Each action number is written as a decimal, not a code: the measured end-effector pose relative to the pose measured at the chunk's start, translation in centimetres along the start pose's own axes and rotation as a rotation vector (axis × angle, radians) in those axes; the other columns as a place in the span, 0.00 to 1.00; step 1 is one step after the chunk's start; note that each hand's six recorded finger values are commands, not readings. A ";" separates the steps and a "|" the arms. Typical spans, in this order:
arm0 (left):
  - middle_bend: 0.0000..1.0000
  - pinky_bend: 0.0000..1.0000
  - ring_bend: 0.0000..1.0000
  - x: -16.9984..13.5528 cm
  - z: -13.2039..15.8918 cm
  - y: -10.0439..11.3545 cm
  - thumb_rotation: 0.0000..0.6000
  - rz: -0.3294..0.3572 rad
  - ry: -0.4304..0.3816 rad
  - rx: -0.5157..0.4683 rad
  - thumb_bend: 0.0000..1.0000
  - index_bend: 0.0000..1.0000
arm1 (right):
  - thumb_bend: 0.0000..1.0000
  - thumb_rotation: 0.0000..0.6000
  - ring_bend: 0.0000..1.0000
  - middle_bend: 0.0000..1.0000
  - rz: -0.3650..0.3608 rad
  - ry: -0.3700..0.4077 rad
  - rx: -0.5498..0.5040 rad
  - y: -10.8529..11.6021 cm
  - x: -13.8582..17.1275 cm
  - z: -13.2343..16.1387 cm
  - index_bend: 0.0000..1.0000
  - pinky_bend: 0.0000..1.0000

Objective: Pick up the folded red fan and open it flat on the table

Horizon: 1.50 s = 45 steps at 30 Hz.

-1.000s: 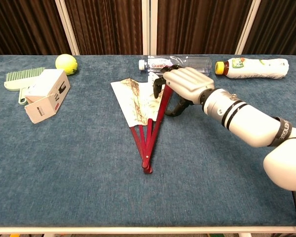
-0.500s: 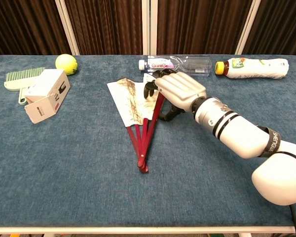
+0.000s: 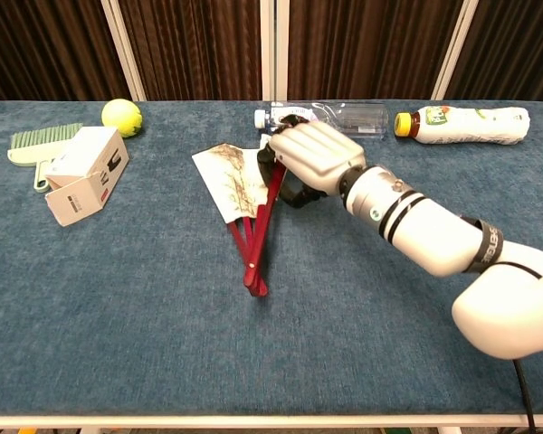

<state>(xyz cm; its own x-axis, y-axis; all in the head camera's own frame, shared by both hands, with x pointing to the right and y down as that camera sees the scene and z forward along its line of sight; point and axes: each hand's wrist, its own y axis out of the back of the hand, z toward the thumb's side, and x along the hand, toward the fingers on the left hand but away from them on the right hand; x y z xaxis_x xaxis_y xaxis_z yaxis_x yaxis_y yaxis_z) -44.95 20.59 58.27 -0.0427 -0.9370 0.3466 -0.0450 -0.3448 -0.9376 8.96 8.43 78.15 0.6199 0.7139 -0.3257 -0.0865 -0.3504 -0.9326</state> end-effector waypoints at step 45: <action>0.19 0.23 0.08 12.5 24.7 -3.6 1.00 -0.279 -0.422 -0.936 0.00 0.26 | 0.82 1.00 0.37 0.72 -0.158 0.238 -0.215 24.8 3.4 -2.0 0.94 0.04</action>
<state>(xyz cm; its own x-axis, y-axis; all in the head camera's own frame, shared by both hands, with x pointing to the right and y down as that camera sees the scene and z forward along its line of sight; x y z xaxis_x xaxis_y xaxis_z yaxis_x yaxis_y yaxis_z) -20.64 8.75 65.25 0.4293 -0.8365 0.3404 -0.7569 -0.5389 -0.3697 10.48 0.93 54.27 0.7792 0.6169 -0.1108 0.1756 -0.3846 -0.9062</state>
